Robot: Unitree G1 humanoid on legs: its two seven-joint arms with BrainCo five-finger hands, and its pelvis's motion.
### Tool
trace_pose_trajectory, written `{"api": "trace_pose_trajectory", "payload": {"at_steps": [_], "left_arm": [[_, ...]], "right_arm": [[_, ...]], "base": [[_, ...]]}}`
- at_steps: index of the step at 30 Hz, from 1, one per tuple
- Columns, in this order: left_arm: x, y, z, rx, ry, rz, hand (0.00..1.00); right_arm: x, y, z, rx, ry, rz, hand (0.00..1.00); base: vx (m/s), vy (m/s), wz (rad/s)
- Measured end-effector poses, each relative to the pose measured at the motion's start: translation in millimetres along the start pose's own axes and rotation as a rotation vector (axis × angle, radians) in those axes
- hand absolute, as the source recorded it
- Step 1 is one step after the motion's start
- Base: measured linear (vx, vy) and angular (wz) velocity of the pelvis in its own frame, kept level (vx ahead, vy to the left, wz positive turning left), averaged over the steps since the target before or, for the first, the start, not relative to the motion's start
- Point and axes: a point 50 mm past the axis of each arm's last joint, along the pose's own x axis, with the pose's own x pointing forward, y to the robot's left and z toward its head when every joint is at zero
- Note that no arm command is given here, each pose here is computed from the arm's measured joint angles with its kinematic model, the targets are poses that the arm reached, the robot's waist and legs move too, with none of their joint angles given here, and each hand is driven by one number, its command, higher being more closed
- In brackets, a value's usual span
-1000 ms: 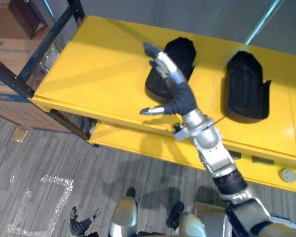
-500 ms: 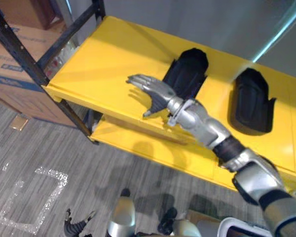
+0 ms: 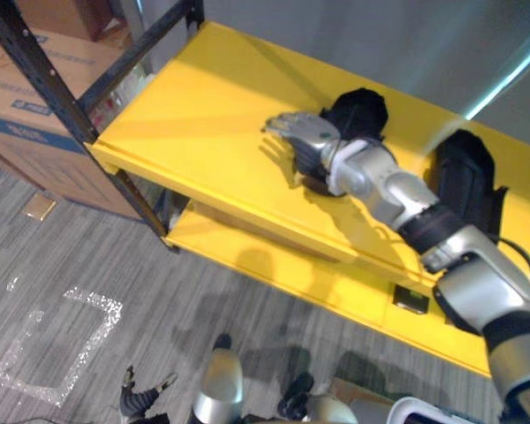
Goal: Walk over and take plastic housings, then place them on the shelf
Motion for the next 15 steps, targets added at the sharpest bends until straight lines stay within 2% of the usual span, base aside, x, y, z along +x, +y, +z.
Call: {"api": "trace_pose_trajectory", "payload": {"at_steps": [4,10,15], "left_arm": [[0,0,-1,0.006,0.019,-0.007,0.0],[3,-3,5,0.002,0.016,-0.022,0.0],[4,-4,8,-0.003,0.006,-0.027,0.0]], "right_arm": [[-4,-3,-7,0.059,0.002,0.045,0.0],[-7,-2,-13,0.102,0.001,0.217,0.0],[-8,0,-15,0.101,0.008,0.245,0.0]], "base": [[-0.02,0.003,-0.01],[0.0,0.0,0.0],[0.0,0.0,0.0]]}}
